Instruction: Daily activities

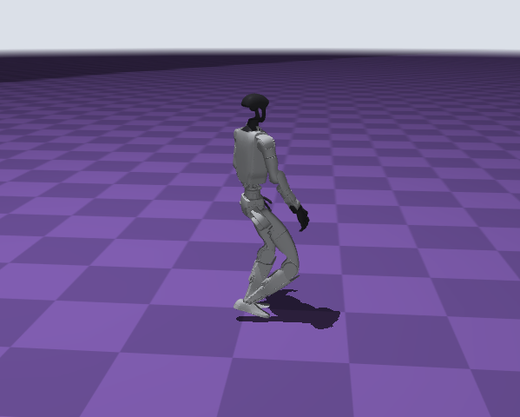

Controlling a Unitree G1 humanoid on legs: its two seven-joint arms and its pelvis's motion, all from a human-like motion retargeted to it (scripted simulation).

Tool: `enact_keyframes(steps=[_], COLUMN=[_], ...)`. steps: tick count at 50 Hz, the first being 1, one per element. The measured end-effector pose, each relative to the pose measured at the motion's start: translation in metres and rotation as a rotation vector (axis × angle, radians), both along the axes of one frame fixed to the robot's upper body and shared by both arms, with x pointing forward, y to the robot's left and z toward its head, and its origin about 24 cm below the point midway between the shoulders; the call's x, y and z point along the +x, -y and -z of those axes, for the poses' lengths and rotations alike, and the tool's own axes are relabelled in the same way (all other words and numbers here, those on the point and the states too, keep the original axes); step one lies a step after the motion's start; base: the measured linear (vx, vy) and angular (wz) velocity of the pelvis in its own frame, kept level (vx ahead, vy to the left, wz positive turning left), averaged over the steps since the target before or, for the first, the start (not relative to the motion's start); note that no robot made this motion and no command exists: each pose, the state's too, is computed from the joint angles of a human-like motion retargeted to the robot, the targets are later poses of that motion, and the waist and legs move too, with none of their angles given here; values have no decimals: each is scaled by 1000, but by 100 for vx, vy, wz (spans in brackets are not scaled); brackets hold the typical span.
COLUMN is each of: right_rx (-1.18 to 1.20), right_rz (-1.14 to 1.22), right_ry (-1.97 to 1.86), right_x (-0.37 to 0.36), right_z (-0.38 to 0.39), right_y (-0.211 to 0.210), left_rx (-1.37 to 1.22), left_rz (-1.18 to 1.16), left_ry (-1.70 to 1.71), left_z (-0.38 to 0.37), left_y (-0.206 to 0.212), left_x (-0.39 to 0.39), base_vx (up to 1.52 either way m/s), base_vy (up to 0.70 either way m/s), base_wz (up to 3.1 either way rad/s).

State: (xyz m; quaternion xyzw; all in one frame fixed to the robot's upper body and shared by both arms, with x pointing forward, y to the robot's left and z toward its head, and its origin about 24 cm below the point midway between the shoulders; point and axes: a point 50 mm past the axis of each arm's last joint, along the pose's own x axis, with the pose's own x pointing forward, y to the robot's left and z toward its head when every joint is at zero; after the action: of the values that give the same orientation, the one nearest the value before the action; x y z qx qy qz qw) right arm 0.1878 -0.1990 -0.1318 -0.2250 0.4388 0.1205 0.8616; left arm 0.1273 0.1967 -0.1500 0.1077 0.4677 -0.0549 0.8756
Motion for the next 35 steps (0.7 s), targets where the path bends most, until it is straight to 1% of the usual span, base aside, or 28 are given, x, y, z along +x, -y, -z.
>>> enact_keyframes(steps=[3, 8, 12, 17, 24, 30, 35], right_rx=[2, 5, 13, 26, 30, 5, 4], right_rz=[-42, -108, -135, -129, -100, -83, -97], right_ry=[-32, -94, -126, -144, -118, -84, -97], right_x=[-3, -19, -27, -36, -36, -30, -31], right_z=[4, 13, 16, 19, 16, 10, 10], right_y=[-8, -14, -17, -16, -2, 13, 15], left_rx=[40, 104, 135, 137, 51, 9, 4], left_rz=[21, 87, 114, 99, 51, 91, 119], left_ry=[104, 173, 142, 21, -122, -127, -83], left_z=[-13, -24, -21, -8, 5, 4, -2], left_y=[-11, -20, -26, -32, -32, -29, -29], left_x=[29, 47, 43, 15, -19, -13, 3], base_vx=[58, 63, 61, 58, 39, 23, 26], base_vy=[-4, -5, -10, -17, -18, -12, -4], base_wz=[147, 105, 109, 125, 122, 158, 173])
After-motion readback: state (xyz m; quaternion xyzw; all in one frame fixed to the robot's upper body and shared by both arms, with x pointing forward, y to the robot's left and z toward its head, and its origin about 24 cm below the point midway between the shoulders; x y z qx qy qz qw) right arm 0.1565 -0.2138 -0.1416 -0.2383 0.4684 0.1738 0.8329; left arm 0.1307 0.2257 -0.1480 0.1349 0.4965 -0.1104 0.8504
